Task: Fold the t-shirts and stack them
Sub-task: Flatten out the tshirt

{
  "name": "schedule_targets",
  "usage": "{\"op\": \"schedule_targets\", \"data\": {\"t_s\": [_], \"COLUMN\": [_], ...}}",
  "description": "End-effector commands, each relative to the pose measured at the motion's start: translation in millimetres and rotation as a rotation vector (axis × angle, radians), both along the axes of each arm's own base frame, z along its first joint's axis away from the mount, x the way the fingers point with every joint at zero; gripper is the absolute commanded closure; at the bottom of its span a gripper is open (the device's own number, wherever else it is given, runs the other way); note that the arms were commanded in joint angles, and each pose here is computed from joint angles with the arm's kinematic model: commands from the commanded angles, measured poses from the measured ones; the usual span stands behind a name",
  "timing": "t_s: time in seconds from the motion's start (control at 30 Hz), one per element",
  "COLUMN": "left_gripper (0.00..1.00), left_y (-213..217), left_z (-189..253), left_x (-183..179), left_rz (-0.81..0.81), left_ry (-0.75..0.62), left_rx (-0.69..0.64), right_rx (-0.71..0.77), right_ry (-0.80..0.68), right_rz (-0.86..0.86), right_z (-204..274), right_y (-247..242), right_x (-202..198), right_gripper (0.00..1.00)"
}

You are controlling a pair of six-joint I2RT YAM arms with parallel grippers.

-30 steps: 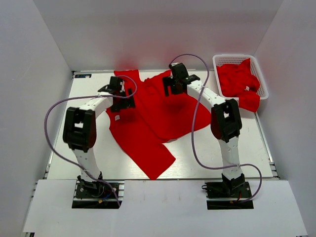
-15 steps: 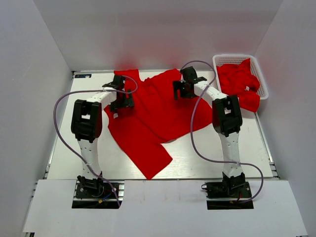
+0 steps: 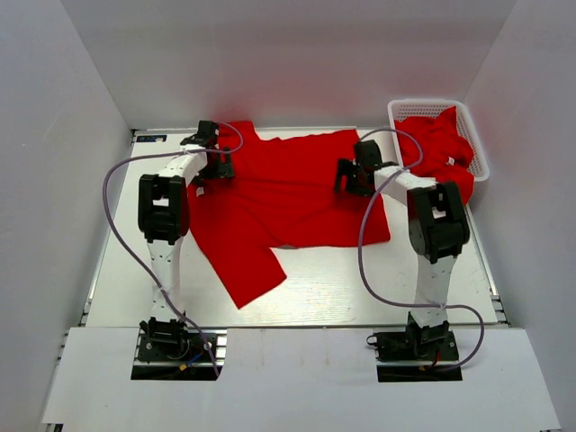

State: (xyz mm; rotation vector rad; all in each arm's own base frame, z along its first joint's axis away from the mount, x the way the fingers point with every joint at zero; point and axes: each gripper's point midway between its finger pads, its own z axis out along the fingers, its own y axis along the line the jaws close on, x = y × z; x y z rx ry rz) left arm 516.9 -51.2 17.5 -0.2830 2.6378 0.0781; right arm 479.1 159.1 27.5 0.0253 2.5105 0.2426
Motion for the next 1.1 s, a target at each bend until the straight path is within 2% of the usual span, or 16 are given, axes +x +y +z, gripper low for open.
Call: {"op": "schedule_targets", "data": {"t_s": [0.0,0.13,0.37,0.5,0.53,0.63,0.67,0.7,0.73,0.77,0.8,0.83,0.9,0.93,0.97,1.07], "left_gripper": [0.00,0.00,0.00,0.00,0.00,0.00,0.00,0.00,0.00,0.00,0.00,0.00,0.00,0.00,0.00,0.00], "left_y": [-7,-25,-37,-31,-31,-26,-21,-13,-13,-8,-5,-2,-1,-8,-7,-4], "left_z": [-31,-22,5,70,103,131,118,156,159,137,162,135,127,141,119,106], "left_x": [17,44,68,82,83,60,40,29,15,-11,-28,-57,-89,-106,-127,-171], "left_rz": [-0.168,-0.305,-0.388,-0.367,-0.367,-0.315,-0.294,-0.235,-0.214,-0.175,-0.112,-0.089,-0.034,-0.009,-0.001,0.063], "left_ry": [0.016,-0.059,-0.141,-0.247,-0.304,-0.313,-0.261,-0.327,-0.321,-0.252,-0.295,-0.212,-0.184,-0.213,-0.168,-0.115], "left_rx": [-0.009,-0.059,-0.079,-0.036,-0.032,-0.044,-0.036,-0.022,-0.037,-0.016,-0.040,-0.049,-0.081,-0.134,-0.142,-0.170], "right_rx": [0.040,0.110,0.084,0.007,0.006,0.004,0.005,0.010,0.003,0.012,0.008,0.015,0.009,0.004,0.026,0.014], "right_ry": [0.141,0.120,0.012,-0.139,-0.176,-0.238,-0.247,-0.264,-0.245,-0.236,-0.253,-0.213,-0.227,-0.197,-0.208,-0.173], "right_rz": [-0.151,-0.215,-0.075,0.024,0.025,0.017,0.011,0.004,-0.014,-0.031,-0.053,-0.085,-0.121,-0.128,-0.147,-0.179], "right_z": [-26,-22,9,60,76,105,109,121,116,116,124,117,124,112,116,100], "right_y": [-12,-12,3,6,5,0,-1,-3,-8,-10,-14,-20,-29,-33,-36,-47], "right_x": [-53,-73,-46,-24,-22,-27,-29,-40,-48,-54,-60,-78,-91,-104,-118,-146], "right_gripper": [0.10,0.10,0.10,0.10,0.10,0.10,0.10,0.10,0.10,0.10,0.10,0.10,0.10,0.10,0.10,0.10]}}
